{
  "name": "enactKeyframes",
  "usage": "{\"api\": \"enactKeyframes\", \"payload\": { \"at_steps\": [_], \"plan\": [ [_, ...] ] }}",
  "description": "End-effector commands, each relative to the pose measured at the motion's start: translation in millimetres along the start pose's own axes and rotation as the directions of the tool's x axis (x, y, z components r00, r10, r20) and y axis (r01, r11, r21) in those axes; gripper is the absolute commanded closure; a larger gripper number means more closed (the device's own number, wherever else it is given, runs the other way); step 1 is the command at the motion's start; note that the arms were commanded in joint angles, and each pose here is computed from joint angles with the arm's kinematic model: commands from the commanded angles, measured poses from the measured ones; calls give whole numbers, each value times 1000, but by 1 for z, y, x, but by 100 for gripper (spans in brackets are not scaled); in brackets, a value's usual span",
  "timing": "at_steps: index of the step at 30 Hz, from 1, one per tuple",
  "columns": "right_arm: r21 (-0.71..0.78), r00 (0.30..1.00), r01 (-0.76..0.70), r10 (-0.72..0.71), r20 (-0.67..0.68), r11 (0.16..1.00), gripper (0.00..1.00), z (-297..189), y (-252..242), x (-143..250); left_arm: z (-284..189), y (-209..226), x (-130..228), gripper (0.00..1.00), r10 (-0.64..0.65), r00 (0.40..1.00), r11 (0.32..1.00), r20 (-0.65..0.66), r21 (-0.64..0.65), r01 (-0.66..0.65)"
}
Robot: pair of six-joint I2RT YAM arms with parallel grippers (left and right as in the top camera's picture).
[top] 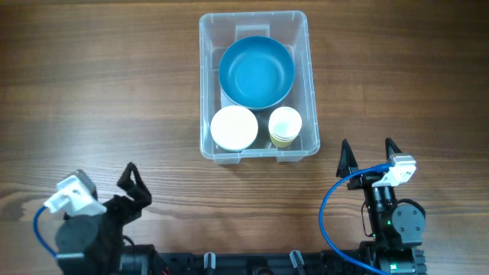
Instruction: Pack container
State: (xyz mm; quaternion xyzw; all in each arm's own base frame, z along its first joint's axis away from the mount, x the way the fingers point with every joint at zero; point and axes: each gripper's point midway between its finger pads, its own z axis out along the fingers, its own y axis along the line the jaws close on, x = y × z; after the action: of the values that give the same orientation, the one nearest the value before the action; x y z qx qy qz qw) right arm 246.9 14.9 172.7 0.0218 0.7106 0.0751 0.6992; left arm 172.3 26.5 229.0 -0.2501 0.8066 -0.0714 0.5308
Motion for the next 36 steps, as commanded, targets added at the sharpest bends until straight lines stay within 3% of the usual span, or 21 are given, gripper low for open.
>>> {"api": "enactKeyframes", "payload": {
  "at_steps": [1,5,9,16,36],
  "plan": [
    [-24,1000,-20,20,11,1000,0,-1,5,-2,32,3,16,0,11,993,998,113,65,-18],
    [-24,1000,-19,19,11,1000,0,-1,5,-2,65,-11,17,0,51,964,981,262,169,-98],
    [-24,1000,-19,19,11,1000,0,-1,5,-2,83,-10,25,0,58,941,973,333,194,-128],
    [-24,1000,-19,19,11,1000,0,-1,5,-2,91,-26,52,0,128,949,934,287,288,-213],
    [-24,1000,-19,19,11,1000,0,-1,5,-2,89,-33,55,0,125,953,922,278,322,-215]
  ]
}}
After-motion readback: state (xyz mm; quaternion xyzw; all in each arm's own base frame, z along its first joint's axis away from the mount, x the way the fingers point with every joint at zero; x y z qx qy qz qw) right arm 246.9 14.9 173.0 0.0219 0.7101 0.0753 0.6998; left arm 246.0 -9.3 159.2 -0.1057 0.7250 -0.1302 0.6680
